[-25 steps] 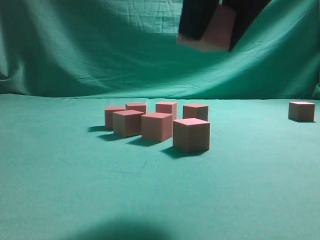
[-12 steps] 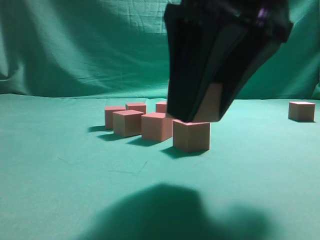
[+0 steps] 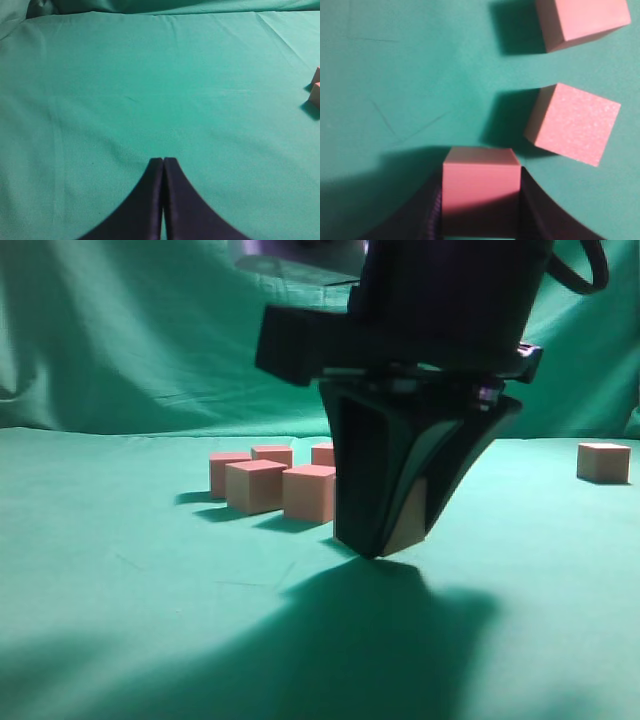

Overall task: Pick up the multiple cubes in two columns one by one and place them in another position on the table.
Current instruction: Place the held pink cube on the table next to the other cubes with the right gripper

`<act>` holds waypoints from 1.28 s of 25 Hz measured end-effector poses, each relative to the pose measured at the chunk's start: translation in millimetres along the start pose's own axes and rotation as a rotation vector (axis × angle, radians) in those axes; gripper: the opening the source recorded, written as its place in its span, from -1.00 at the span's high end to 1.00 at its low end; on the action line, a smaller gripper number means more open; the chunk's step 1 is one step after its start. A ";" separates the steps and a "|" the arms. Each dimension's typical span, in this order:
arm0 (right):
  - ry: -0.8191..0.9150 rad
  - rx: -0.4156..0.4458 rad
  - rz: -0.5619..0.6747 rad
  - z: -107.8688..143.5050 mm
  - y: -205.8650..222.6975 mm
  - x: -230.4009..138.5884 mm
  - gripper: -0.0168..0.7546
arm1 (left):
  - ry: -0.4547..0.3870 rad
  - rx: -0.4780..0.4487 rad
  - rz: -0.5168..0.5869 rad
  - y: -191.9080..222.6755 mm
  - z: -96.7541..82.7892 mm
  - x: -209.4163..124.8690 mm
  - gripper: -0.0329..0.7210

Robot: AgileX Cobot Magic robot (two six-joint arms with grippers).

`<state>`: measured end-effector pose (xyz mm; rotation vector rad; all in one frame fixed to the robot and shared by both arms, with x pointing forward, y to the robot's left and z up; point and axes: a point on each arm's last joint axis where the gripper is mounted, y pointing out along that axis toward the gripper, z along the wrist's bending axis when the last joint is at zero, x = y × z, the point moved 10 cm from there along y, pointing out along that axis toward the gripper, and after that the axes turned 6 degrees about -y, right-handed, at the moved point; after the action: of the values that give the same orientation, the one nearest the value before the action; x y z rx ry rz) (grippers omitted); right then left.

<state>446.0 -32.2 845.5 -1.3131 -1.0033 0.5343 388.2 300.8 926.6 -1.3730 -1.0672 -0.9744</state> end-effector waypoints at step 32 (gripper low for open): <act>-0.006 -0.037 0.015 -6.8 14.0 -1.4 0.28 | 0.000 0.000 0.000 0.0 0.0 0.0 0.91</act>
<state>453.9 -33.8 832.0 -1.3534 -1.0130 0.5333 388.2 300.8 926.6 -1.3730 -1.0672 -0.9744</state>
